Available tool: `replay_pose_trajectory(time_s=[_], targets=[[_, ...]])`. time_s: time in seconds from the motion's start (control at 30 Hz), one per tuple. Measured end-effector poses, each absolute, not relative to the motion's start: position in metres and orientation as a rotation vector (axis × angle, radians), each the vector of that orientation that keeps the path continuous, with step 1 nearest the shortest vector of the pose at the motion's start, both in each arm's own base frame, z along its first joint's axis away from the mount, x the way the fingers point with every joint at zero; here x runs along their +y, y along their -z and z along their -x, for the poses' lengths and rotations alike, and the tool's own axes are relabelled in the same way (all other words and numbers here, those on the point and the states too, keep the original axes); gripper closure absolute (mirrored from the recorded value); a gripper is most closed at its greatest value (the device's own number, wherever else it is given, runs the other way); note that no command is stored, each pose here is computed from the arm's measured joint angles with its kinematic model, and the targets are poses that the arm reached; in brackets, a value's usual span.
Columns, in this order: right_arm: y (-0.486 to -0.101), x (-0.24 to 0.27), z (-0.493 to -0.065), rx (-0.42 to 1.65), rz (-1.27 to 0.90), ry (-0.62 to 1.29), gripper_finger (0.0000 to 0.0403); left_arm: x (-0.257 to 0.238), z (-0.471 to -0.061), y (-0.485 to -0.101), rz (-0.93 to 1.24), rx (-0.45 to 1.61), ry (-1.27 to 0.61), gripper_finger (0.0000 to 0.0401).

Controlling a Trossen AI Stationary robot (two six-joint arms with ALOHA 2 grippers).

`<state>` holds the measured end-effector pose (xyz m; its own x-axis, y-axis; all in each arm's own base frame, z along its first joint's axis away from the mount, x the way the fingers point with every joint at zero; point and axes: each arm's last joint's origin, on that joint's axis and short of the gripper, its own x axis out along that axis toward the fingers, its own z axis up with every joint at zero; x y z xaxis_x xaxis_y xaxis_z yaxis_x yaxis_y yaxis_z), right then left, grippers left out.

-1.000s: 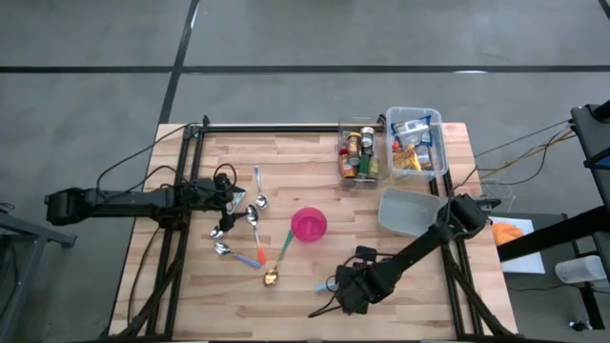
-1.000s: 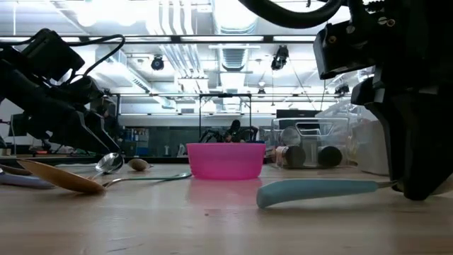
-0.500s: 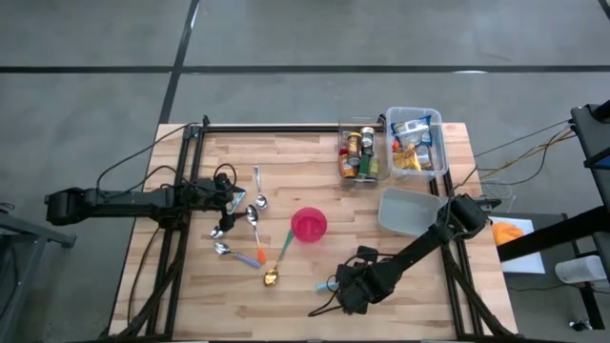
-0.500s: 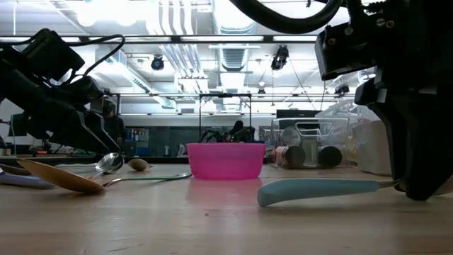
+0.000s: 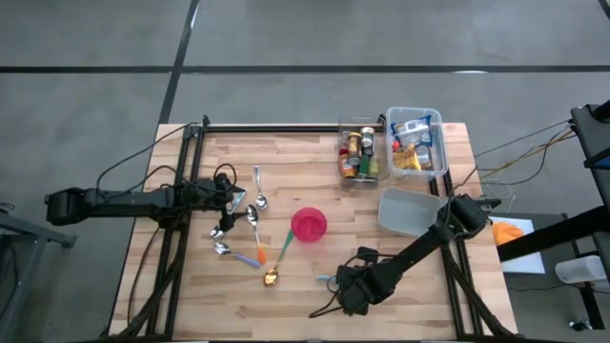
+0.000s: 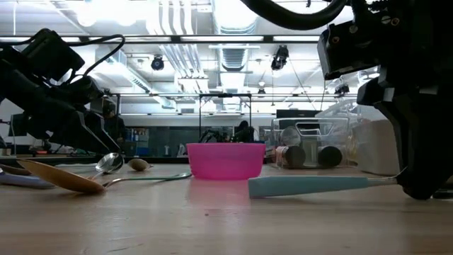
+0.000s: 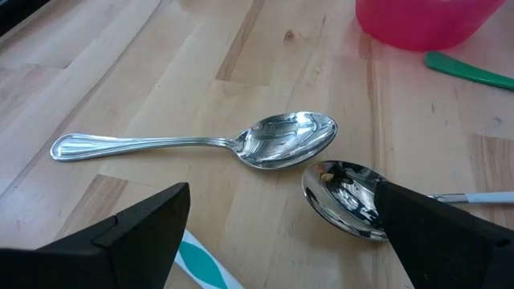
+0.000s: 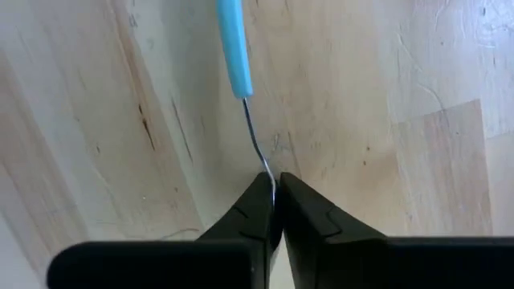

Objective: Pick & Place Food Item
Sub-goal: Put the blue spoon into the gray bin

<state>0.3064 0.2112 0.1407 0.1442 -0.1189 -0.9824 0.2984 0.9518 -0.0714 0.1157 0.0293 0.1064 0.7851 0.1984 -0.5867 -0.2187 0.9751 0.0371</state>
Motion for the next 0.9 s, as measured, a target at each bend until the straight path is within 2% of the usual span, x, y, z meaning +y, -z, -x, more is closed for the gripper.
replay_pose_trajectory(time_s=[0.5,0.9], targets=[[-0.144,0.211,-0.306,1.389,-0.158,0.299,0.0376,0.029,-0.116,-0.106,0.034,0.629,-0.225,0.0005],[-0.192,0.203,-0.294,1.304,-0.339,0.372,0.0376,0.029,-0.116,-0.106,0.034,0.629,-0.225,0.0005]])
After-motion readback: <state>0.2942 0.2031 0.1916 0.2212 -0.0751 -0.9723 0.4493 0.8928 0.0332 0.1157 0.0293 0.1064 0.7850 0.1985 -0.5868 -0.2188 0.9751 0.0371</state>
